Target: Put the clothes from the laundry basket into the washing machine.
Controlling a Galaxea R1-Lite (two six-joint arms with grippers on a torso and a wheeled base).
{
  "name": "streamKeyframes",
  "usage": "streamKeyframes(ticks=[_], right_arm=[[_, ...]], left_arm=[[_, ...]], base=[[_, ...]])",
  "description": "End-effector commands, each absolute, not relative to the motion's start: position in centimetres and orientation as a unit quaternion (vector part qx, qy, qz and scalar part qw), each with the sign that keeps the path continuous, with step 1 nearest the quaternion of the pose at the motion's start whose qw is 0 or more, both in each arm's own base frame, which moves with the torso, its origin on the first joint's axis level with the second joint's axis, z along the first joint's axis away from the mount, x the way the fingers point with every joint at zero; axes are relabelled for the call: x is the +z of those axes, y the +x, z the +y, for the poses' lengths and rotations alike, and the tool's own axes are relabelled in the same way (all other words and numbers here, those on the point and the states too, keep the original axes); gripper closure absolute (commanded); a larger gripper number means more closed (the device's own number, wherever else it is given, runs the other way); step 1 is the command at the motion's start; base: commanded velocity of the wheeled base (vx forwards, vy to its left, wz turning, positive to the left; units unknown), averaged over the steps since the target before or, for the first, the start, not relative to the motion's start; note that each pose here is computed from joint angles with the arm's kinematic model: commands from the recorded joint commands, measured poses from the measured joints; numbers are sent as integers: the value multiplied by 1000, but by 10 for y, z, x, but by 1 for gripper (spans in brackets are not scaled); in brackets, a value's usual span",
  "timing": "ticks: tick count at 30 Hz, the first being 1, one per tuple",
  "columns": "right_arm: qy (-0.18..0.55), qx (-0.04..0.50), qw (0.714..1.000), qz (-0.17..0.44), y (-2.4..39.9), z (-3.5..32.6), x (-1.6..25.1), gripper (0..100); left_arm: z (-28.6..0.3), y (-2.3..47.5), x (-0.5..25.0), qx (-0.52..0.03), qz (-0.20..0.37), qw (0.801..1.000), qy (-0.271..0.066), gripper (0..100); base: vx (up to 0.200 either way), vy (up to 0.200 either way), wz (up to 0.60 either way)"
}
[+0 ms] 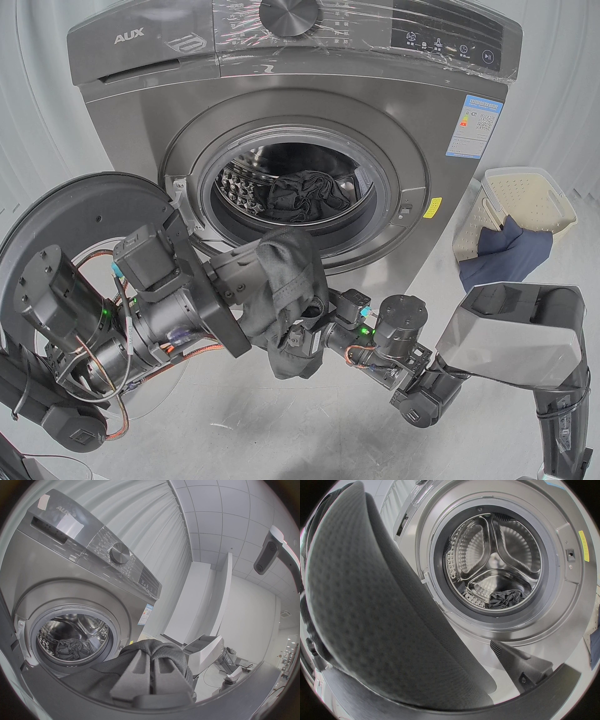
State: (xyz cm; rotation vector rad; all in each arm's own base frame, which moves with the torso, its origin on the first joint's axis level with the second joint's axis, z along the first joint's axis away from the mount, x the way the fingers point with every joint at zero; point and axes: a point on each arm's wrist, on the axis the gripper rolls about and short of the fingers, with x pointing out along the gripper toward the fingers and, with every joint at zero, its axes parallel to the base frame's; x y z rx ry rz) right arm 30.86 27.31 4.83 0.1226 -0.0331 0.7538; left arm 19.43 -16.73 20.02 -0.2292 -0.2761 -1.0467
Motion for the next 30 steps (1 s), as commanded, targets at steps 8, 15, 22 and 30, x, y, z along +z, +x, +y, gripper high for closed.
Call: streamKeyframes(ticks=[8, 15, 22, 30], right_arm=[[66, 361, 930, -25, 312, 269, 55, 100], [100, 332, 936, -60, 305, 239, 104, 100], [111, 297, 945, -79, 296, 211, 131, 100], [121, 284, 946, -100, 287, 207, 149, 100]], left_arm=[[-158, 203, 206, -474, -136, 861, -124, 100], [-147, 220, 203, -440, -137, 879, -119, 100], [-144, 231, 182, -426, -101, 893, -108, 100], [-134, 242, 142, -396, -33, 914, -79, 100]], base=[[0, 0, 0], [0, 0, 0], [0, 0, 0], [0, 0, 0]])
